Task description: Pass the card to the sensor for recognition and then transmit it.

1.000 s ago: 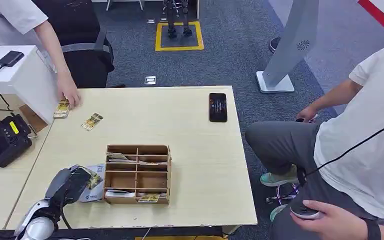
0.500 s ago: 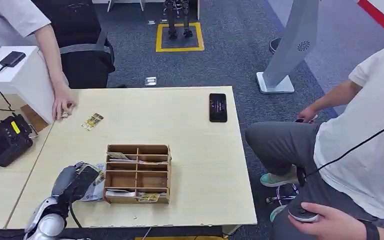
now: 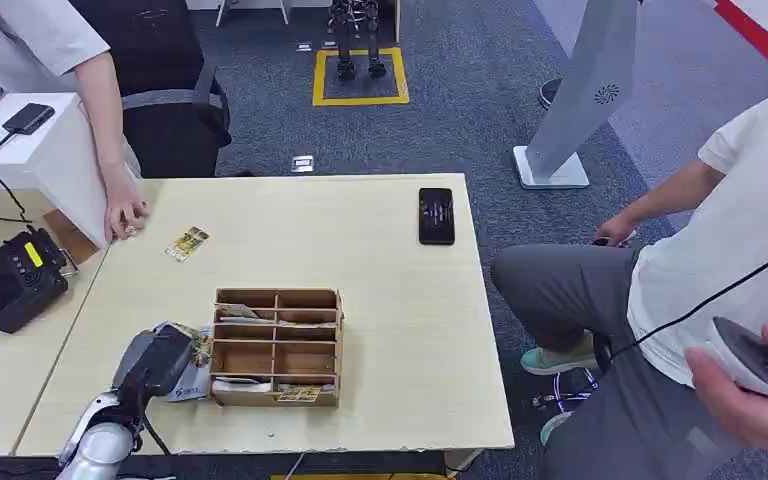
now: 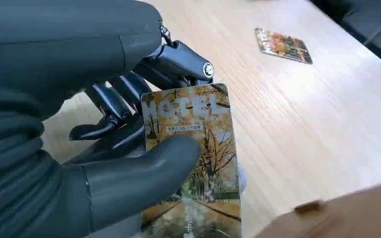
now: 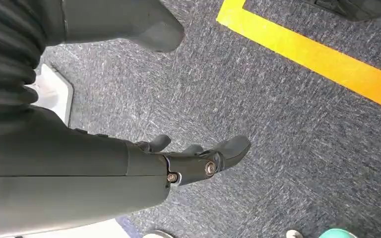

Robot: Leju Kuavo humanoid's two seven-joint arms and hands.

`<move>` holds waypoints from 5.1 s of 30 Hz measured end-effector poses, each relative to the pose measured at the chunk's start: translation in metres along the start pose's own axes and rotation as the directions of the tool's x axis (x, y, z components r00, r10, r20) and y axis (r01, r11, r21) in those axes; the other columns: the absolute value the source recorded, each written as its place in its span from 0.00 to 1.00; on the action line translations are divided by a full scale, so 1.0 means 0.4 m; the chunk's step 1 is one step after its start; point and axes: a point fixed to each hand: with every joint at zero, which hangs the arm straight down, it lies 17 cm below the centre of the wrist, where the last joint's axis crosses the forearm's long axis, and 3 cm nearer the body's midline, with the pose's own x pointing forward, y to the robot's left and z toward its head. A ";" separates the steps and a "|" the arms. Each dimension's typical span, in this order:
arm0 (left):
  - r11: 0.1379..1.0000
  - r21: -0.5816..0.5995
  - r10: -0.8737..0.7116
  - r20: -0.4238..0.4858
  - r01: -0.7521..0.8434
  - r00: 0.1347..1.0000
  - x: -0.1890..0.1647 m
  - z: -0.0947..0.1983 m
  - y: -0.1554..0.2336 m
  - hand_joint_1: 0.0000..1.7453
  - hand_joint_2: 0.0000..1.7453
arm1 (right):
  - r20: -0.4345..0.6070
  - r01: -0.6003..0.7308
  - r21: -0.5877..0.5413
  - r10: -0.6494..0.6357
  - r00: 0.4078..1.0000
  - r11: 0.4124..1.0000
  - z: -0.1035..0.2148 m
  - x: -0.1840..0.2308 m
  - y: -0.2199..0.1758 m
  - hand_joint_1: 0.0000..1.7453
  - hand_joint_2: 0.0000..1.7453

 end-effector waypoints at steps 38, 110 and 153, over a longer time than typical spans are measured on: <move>0.733 0.670 -0.442 0.337 0.118 0.832 0.553 -0.106 0.565 1.00 1.00 | 0.045 -0.093 0.036 0.092 0.995 0.995 -0.007 0.039 0.004 0.00 1.00; 0.647 0.246 -0.517 0.837 0.721 0.178 0.684 0.205 -0.163 0.00 1.00 | 0.047 -0.046 0.037 0.044 0.998 0.998 -0.003 0.037 0.012 0.00 1.00; 0.515 0.180 -0.637 0.735 0.838 0.233 0.462 0.186 -0.035 0.00 1.00 | 0.045 -0.019 0.024 0.018 0.999 1.000 -0.004 0.035 0.005 0.00 1.00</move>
